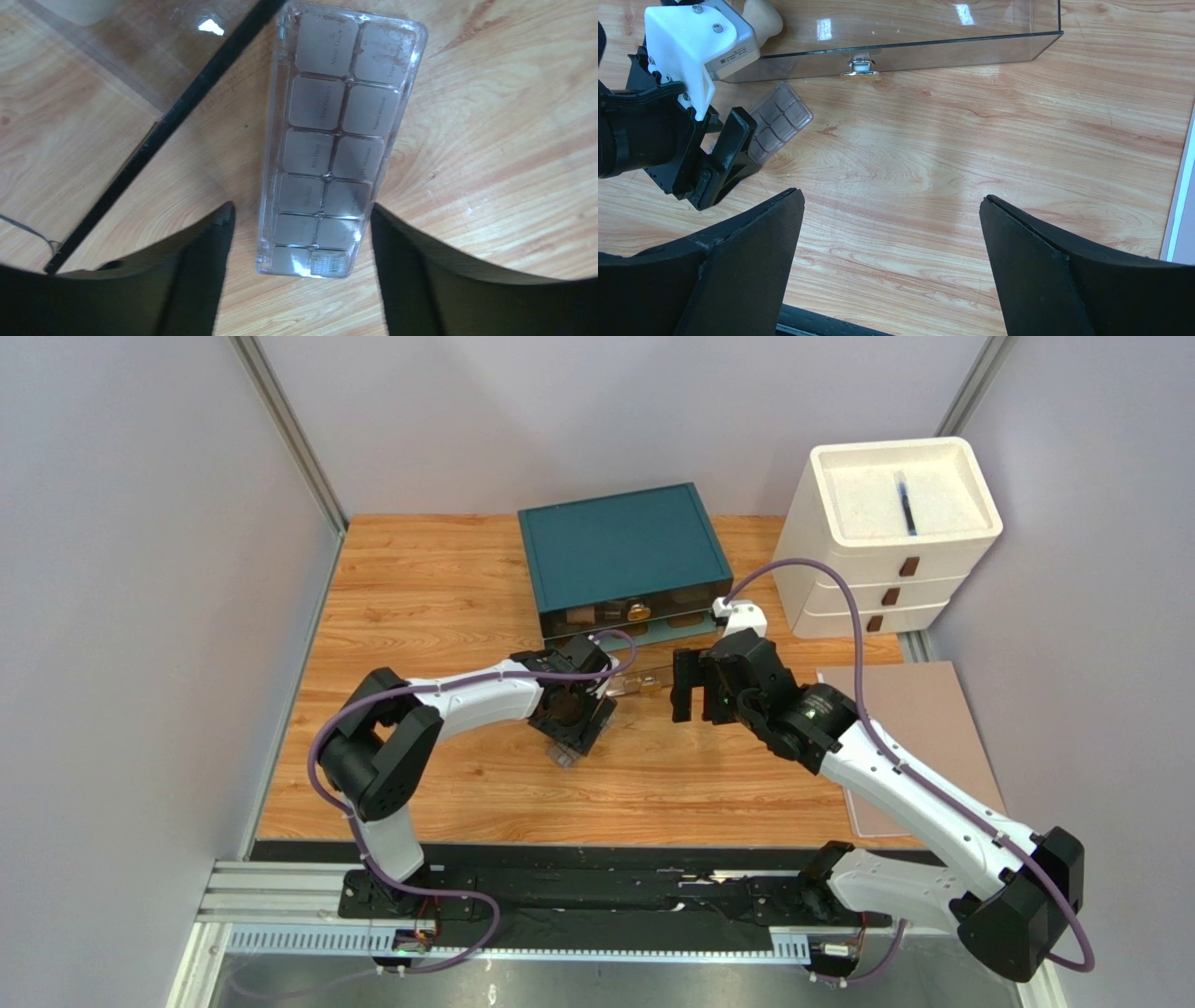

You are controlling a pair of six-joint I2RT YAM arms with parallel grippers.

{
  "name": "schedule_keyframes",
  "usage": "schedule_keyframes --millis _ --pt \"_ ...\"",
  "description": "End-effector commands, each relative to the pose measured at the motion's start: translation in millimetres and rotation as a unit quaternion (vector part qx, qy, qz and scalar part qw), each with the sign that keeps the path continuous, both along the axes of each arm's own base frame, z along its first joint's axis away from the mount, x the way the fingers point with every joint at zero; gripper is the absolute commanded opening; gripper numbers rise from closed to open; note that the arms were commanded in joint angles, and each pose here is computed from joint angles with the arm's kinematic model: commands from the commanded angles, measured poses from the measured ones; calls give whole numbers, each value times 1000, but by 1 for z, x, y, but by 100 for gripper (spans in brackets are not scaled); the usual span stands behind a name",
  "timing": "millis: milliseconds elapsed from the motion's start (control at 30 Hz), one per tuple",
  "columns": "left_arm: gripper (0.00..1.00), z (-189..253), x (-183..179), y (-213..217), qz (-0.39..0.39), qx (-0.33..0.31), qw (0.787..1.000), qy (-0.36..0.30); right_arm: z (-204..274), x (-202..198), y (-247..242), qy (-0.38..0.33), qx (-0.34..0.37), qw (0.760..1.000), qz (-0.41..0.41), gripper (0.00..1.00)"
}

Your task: Organize the makeup

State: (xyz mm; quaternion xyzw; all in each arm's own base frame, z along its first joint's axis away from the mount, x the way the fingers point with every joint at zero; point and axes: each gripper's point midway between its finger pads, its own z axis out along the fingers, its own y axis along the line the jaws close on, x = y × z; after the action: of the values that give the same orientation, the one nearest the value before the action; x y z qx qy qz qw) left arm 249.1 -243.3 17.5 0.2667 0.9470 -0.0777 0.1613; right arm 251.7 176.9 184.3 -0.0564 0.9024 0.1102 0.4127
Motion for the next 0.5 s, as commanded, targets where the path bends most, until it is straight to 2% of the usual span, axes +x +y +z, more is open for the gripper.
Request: schedule_keyframes --millis 0,33,67,167,233,333,467 --pt "67 -24 -10 0 -13 39 999 17 9 5 -6 -18 9 1000 -21 100" --pt "63 -24 -11 1 -12 45 999 18 9 6 -6 -18 9 1000 -22 100" --pt "52 -28 -15 3 -13 53 998 25 8 6 -7 -18 7 1000 -24 100" --pt "36 -31 -27 2 -23 68 997 37 8 6 -6 -19 11 999 -25 100" --pt "29 -32 -35 2 -26 76 996 45 9 7 -8 -23 15 999 -30 100" --pt "24 -32 -46 3 -24 82 995 57 7 5 -8 -22 17 999 -33 100" --pt "9 -22 -58 2 -21 67 995 64 5 3 -9 -21 20 999 -33 100"
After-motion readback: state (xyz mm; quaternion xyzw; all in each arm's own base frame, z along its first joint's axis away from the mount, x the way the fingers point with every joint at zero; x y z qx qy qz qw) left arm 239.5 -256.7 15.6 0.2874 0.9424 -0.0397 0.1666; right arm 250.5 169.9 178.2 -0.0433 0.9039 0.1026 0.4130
